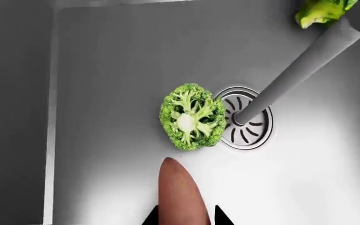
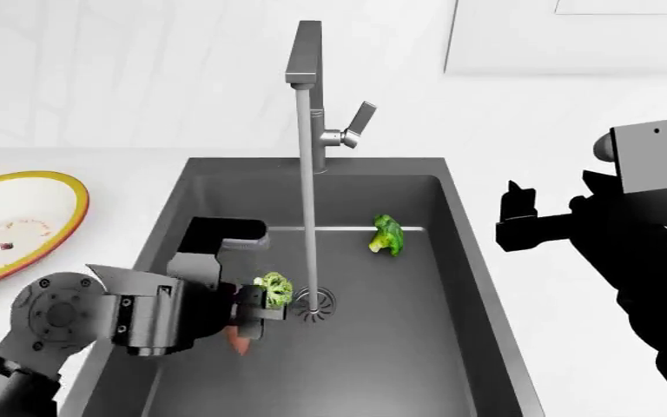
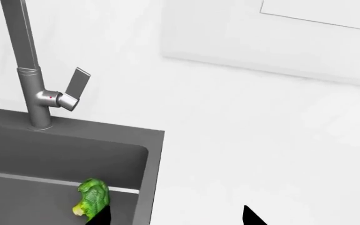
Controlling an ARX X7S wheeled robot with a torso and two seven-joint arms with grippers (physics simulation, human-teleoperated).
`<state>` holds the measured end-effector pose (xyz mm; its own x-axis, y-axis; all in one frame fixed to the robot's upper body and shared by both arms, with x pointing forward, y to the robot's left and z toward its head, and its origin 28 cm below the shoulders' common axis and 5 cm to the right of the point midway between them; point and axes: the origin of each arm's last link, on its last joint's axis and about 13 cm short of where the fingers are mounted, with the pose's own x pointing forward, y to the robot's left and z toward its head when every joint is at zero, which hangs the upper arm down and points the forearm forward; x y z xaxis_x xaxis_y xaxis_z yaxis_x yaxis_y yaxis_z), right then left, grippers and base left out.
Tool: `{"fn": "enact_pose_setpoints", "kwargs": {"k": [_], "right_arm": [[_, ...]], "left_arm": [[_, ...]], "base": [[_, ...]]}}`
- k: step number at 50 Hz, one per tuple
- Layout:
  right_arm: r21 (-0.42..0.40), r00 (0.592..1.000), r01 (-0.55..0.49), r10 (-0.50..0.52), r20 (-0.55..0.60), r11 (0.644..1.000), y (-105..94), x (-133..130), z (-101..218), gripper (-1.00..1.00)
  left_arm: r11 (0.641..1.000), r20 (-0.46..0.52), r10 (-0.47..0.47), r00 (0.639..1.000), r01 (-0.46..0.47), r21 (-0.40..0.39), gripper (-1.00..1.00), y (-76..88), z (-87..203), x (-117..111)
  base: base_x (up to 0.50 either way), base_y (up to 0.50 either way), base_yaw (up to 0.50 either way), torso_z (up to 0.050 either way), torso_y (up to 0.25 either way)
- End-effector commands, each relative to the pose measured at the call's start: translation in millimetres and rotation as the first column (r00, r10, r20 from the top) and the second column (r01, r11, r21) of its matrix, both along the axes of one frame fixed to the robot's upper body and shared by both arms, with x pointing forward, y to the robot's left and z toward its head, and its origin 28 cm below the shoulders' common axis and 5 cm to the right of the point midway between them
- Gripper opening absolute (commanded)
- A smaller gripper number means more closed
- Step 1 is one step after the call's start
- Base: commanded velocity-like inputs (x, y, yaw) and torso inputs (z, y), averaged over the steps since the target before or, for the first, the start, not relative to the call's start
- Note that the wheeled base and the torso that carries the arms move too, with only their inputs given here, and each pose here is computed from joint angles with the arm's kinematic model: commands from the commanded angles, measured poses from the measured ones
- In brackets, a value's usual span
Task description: Pick the sweet potatos and broccolis from the sink and place them in one bowl. Place the broccoli in the other bowl. Then turn off the sink faucet.
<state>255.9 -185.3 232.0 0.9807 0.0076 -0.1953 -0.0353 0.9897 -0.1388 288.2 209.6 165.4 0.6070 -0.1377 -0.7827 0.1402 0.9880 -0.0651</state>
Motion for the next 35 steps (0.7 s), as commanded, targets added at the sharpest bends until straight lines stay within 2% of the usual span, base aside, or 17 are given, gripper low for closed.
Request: {"fn": "enact_pose_setpoints", "kwargs": {"k": [1, 2, 3, 5, 7, 9, 11, 14, 15, 16, 17, 18, 19, 21, 29, 33, 35], "right_arm": [[0.008, 1.000, -0.013, 0.013, -0.002, 1.000, 2.9, 3.1, -1.4, 1.00], [0.010, 1.000, -0.014, 0.014, -0.001, 1.000, 3.1, 3.4, -1.3, 1.00], [0.010, 1.000, -0.014, 0.014, -0.002, 1.000, 3.3, 3.9, -1.8, 1.00], [0.011, 1.000, -0.016, 0.016, -0.003, 1.000, 4.1, 4.6, -2.6, 1.00], [0.012, 1.000, -0.020, 0.020, -0.007, 1.000, 5.4, 5.2, -3.7, 1.00], [0.012, 0.999, -0.033, 0.033, -0.022, 0.999, 7.0, 7.2, -5.2, 1.00], [0.001, 0.999, -0.042, 0.042, -0.027, 0.999, 8.4, 8.6, -5.7, 1.00], [0.003, 0.999, -0.045, 0.045, -0.026, 0.999, 8.9, 10.5, -6.3, 1.00], [0.004, 0.999, -0.045, 0.046, -0.025, 0.999, 8.8, 10.4, -6.7, 1.00], [-0.006, 0.999, -0.038, 0.038, -0.011, 0.999, 8.2, 9.8, -6.5, 1.00], [-0.004, 0.999, -0.037, 0.037, -0.009, 0.999, 7.9, 9.9, -6.3, 1.00], [-0.009, 0.999, -0.043, 0.043, -0.001, 0.999, 7.6, 9.6, -6.1, 1.00], [-0.009, 0.999, -0.042, 0.042, -0.002, 0.999, 7.4, 9.6, -6.4, 1.00], [-0.010, 0.999, -0.036, 0.036, 0.000, 0.999, 7.0, 10.0, -6.2, 1.00], [-0.038, 0.999, -0.037, 0.038, 0.032, 0.999, 8.4, 11.9, 4.9, 1.00], [-0.060, 0.998, -0.029, 0.032, 0.046, 0.998, 4.0, 18.3, 21.3, 1.00], [-0.089, 0.996, -0.021, 0.028, 0.080, 0.996, 0.8, 27.0, 44.3, 1.00]], "left_arm": [[0.999, 0.218, -0.038, 0.975, 0.044, -0.021, -1.00, 6.6, 32.1, -3.5], [0.997, 0.271, -0.073, 0.960, 0.075, 0.004, -1.00, 8.2, 37.3, -3.1], [0.998, 0.276, -0.053, 0.960, 0.058, -0.011, -1.00, 9.2, 40.6, -2.6], [0.999, 0.374, -0.035, 0.927, 0.046, -0.022, -1.00, 10.3, 51.9, -0.3], [0.998, 0.392, -0.047, 0.919, 0.061, -0.023, -1.00, 11.8, 62.4, -1.3], [0.996, 0.488, -0.049, 0.871, 0.081, -0.045, -1.00, 10.0, 78.5, -5.2], [0.991, 0.541, -0.103, 0.835, 0.136, -0.020, -1.00, 9.1, 87.0, -9.2], [0.994, 0.649, -0.110, 0.753, 0.099, 0.053, -1.00, 11.3, 96.6, -7.5], [0.990, 0.675, -0.139, 0.725, 0.088, 0.109, -1.00, 12.4, 96.2, -6.8], [0.993, 0.695, -0.121, 0.709, 0.074, 0.097, -1.00, 15.6, 100.0, -5.2], [0.989, 0.707, -0.140, 0.693, 0.064, 0.133, -1.00, 16.4, 100.8, -4.0], [0.984, 0.754, -0.176, 0.634, 0.088, 0.155, -1.00, 16.8, 105.1, -3.3], [0.990, 0.743, -0.142, 0.655, 0.088, 0.111, -1.00, 18.5, 108.2, -3.1], [0.990, 0.752, -0.141, 0.644, 0.100, 0.100, -1.00, 19.6, 112.0, -1.7], [0.997, 0.754, -0.055, 0.655, 0.082, 0.001, -1.00, 25.3, 109.4, 11.1], [0.996, 0.751, -0.067, 0.656, 0.088, 0.011, -1.00, 26.3, 108.3, 10.4], [0.996, 0.755, -0.071, 0.652, 0.092, 0.015, -1.00, 26.4, 110.7, 9.2]], "base": [[0.00, 0.00, 0.00, 0.000, 0.000], [0.00, 0.00, 0.00, 0.000, 0.000], [0.00, 0.00, 0.00, 0.000, 0.000], [0.00, 0.00, 0.00, 0.000, 0.000], [0.00, 0.00, 0.00, 0.000, 0.000], [0.00, 0.00, 0.00, 0.000, 0.000], [0.00, 0.00, 0.00, 0.000, 0.000], [0.00, 0.00, 0.00, 0.000, 0.000], [0.00, 0.00, 0.00, 0.000, 0.000], [0.00, 0.00, 0.00, 0.000, 0.000], [0.00, 0.00, 0.00, 0.000, 0.000], [0.00, 0.00, 0.00, 0.000, 0.000], [0.00, 0.00, 0.00, 0.000, 0.000], [0.00, 0.00, 0.00, 0.000, 0.000], [0.00, 0.00, 0.00, 0.000, 0.000], [0.00, 0.00, 0.00, 0.000, 0.000], [0.00, 0.00, 0.00, 0.000, 0.000]]}}
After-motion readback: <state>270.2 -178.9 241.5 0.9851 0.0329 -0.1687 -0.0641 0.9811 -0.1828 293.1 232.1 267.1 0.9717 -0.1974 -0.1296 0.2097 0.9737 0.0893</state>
